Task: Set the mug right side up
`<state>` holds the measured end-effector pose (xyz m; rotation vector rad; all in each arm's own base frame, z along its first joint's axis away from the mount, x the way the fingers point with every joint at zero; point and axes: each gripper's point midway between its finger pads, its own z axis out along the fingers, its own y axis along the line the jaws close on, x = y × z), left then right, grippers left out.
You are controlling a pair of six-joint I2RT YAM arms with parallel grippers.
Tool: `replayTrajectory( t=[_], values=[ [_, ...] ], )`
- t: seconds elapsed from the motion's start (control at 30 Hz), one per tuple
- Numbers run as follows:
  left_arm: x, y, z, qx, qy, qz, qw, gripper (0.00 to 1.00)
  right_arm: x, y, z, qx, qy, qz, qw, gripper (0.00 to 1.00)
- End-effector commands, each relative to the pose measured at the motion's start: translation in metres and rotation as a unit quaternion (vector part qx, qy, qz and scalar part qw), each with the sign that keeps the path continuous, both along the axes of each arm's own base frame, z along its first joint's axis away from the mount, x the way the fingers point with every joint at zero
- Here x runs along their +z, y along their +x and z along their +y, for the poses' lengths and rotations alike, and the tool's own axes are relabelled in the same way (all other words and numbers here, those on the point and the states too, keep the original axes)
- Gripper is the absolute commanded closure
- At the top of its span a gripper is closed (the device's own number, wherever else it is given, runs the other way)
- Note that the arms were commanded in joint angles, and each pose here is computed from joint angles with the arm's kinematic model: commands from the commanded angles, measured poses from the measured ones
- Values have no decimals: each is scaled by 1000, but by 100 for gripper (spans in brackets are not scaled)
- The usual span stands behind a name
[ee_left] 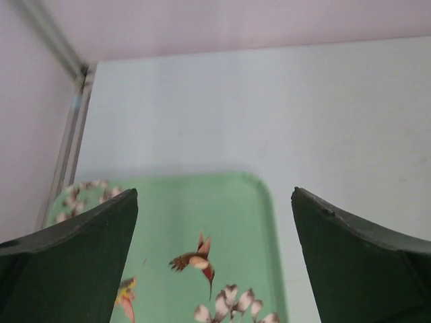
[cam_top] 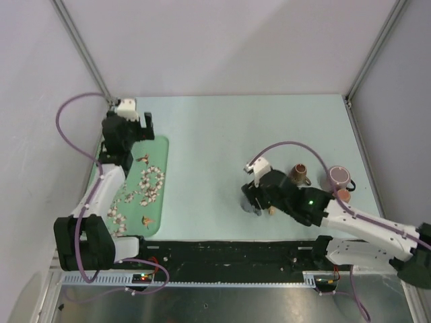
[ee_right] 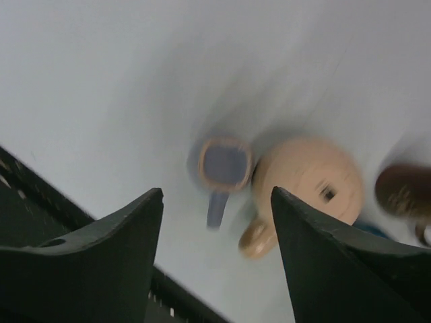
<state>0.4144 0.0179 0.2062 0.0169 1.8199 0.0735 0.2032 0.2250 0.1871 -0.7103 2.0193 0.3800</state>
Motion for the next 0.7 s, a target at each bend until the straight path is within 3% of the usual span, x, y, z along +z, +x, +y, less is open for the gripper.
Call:
replayTrajectory(
  t=[0.0,0.13,0.33,0.5,0.67],
  values=[
    [1,-36,-41,-133,-16,138,981,0,-39,-36,-23,-68,-94,89,989,32],
    [22,-53,-49,-158,-23,161,974,0,-61,-50,-21,-122,-98,136,978,35],
    [36,-63,-51,-154,-34,169,973,0,-87,-42,-20,-157,-112,144,971,42],
    [34,-68,-52,-153,-41,179,971,0,-98,-24,-15,-151,-115,140,972,53],
    [41,-71,-51,-149,-41,180,971,1,-114,-19,-13,-145,-103,161,971,55]
  ],
)
